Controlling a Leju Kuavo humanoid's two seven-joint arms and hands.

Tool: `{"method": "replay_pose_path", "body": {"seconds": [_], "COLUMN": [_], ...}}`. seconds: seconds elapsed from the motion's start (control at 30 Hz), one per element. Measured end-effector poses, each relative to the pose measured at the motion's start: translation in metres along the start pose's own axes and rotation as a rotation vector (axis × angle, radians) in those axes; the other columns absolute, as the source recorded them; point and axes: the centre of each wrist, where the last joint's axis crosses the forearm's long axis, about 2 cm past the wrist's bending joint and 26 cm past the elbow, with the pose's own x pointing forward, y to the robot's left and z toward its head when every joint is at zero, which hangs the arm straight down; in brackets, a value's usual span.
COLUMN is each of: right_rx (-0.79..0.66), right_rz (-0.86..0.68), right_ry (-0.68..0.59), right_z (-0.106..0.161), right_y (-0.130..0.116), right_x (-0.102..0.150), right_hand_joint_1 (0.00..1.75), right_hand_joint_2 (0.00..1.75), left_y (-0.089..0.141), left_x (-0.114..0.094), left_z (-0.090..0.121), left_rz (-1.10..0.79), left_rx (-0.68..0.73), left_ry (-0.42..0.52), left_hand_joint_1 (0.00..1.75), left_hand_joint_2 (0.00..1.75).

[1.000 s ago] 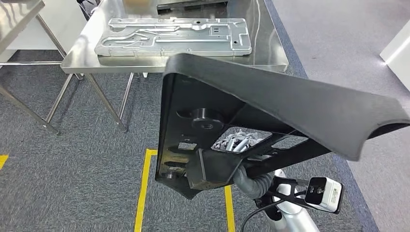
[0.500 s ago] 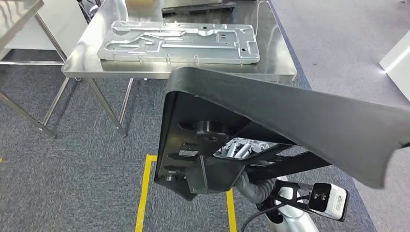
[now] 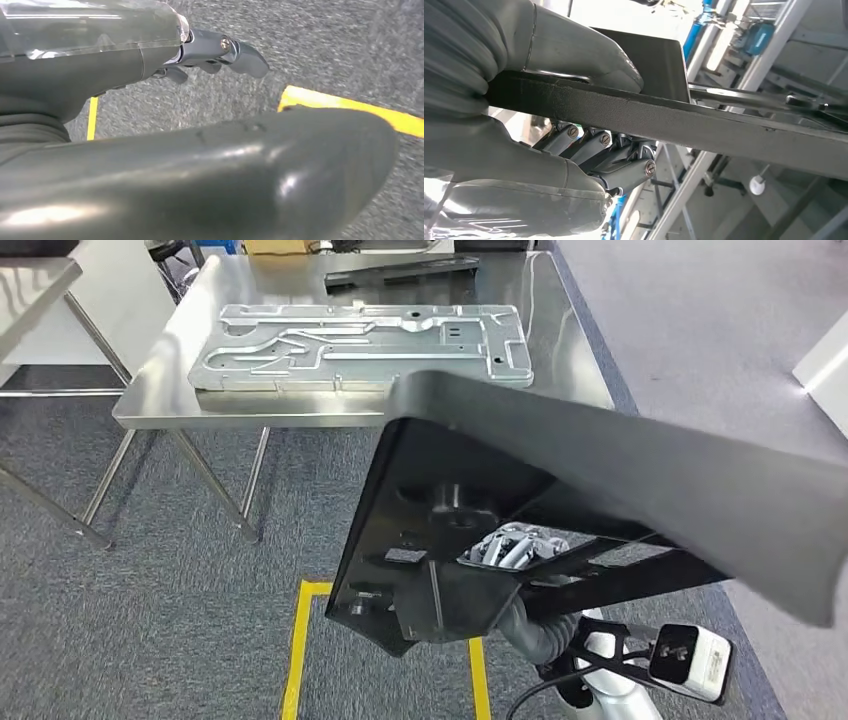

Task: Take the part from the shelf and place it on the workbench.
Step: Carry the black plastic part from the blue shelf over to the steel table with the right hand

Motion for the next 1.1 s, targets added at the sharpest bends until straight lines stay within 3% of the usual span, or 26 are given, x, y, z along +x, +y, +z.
{"method": "replay_pose_path", "body": {"seconds": [1.1], "right_rx": [-0.02], "right_rz": [-0.028], "right_ry": [-0.059], "right_z": [0.003], "right_y": [-0.006], "right_x": [0.012], "right_hand_joint_1": [1.69], "right_hand_joint_2": [1.75], "left_y": [0.0], "left_x": [-0.005], "left_z": [0.002], "left_rz": [0.019], "left_rx": [0.011], "left_ry": [-0.001], "left_hand_joint_1": [0.0], "left_hand_joint_2": [0.0]}}
